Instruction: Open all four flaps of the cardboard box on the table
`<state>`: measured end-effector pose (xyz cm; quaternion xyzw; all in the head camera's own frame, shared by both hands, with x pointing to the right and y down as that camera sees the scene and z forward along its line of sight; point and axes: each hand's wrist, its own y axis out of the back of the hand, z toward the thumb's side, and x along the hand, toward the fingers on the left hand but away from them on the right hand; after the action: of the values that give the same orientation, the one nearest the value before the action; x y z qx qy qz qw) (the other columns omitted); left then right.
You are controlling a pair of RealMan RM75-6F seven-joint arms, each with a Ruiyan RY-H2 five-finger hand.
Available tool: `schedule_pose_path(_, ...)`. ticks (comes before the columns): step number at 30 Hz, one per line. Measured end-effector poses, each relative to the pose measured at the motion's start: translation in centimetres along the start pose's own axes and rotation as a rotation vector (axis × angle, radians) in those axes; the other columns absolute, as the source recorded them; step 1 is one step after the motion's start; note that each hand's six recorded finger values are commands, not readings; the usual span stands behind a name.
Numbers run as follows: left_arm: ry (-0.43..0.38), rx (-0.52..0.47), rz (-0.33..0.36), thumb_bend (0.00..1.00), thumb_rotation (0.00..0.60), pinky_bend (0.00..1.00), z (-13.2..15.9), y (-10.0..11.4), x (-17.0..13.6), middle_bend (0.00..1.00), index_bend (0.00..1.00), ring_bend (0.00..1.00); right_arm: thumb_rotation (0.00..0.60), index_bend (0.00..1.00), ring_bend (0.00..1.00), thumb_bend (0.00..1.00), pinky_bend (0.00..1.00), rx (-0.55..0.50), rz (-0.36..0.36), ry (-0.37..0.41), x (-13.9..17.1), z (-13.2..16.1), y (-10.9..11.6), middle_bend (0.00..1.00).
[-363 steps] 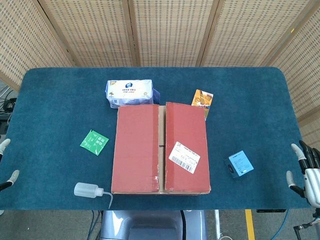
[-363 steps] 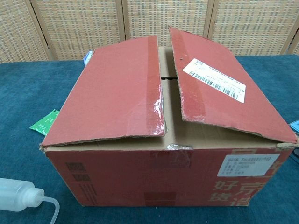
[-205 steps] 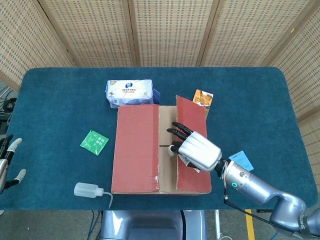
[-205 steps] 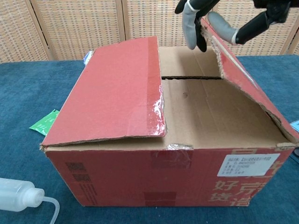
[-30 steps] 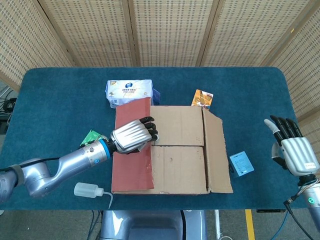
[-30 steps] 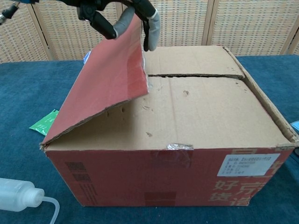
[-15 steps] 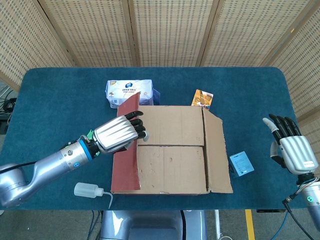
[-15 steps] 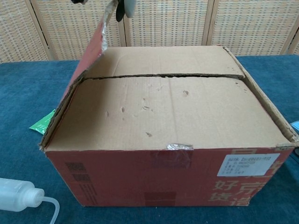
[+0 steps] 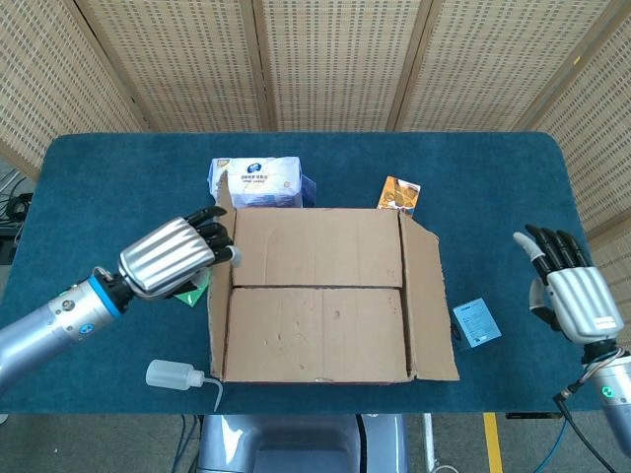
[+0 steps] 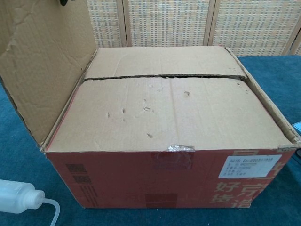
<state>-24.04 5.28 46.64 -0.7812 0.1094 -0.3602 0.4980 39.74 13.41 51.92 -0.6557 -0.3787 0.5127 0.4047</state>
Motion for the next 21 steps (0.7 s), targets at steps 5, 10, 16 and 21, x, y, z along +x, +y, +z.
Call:
schedule_pose_path(5,0.047,-0.001,-0.021,1.00,0.600,0.12,-1.6,-0.4,-1.6,0.45,0.39,0.30,0.600,0.05,0.00,0.85,0.04,0.005,-0.001,0.001,0.1,0.2,0.1,0.04)
schedule_pose_path(10,0.095,-0.016,-0.015,1.00,0.600,0.12,-3.1,-0.6,-3.3,0.45,0.39,0.30,0.600,0.05,0.00,0.85,0.04,0.009,-0.001,0.007,0.1,0.5,0.2,0.04)
schedule_pose_path(16,0.145,-0.018,-0.017,0.96,0.600,0.12,-4.6,-1.1,-5.7,0.44,0.36,0.30,0.600,0.05,0.00,0.85,0.04,0.011,-0.002,0.010,0.1,0.8,0.3,0.04)
schedule_pose_path(21,0.183,-0.027,-0.034,0.51,0.600,0.12,-5.5,-2.3,-6.9,0.30,0.26,0.20,0.600,0.05,0.00,0.85,0.04,0.009,0.000,0.011,0.1,0.9,0.2,0.04)
